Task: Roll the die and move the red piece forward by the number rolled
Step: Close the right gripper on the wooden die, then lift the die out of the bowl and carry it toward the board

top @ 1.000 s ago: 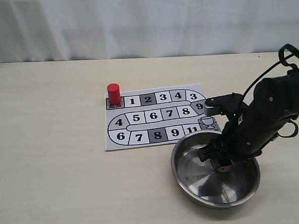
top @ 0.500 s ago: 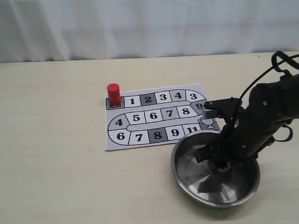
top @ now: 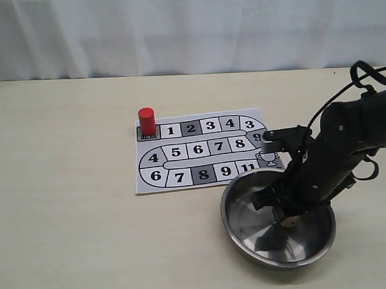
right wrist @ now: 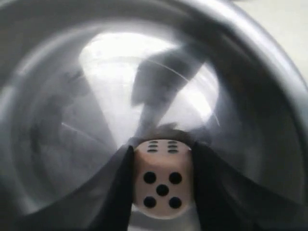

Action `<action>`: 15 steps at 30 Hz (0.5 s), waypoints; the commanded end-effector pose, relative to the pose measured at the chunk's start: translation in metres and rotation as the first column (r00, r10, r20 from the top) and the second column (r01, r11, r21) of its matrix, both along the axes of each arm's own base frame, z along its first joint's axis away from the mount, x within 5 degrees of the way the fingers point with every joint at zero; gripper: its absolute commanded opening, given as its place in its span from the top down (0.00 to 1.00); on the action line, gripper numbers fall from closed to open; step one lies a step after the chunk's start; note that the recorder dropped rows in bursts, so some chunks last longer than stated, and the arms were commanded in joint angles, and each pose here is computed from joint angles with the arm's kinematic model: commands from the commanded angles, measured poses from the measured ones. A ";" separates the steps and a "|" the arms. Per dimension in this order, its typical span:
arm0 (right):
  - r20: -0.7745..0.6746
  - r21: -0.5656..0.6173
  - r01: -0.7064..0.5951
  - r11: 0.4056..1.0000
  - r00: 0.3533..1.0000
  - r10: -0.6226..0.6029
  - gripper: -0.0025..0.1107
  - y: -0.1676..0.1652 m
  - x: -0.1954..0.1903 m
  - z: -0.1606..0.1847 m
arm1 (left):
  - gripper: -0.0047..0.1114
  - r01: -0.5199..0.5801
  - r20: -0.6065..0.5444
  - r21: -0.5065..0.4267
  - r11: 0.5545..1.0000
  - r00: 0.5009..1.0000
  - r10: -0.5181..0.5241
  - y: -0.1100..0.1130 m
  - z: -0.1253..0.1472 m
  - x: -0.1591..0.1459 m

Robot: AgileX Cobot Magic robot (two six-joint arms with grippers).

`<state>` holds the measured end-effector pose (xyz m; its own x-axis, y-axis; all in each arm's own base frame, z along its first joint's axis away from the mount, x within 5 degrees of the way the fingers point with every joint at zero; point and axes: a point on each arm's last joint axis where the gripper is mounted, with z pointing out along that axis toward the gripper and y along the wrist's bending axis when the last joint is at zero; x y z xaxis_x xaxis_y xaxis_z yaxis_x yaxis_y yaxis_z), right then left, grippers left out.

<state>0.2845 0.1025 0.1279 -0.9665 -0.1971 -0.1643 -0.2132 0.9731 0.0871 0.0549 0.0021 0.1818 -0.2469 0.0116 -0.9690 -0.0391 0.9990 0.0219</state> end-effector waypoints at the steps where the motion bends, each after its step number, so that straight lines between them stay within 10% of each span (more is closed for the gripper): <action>1: 0.054 0.021 -0.004 1.000 0.999 0.003 0.94 0.002 0.004 0.023 | 0.96 0.008 0.018 0.003 1.000 1.000 -0.008 0.000 0.003 0.000; 15: 0.368 0.026 0.144 0.989 0.919 -0.144 0.94 -0.077 0.027 0.102 | 0.96 0.008 0.018 0.003 1.000 1.000 -0.008 0.000 0.003 0.000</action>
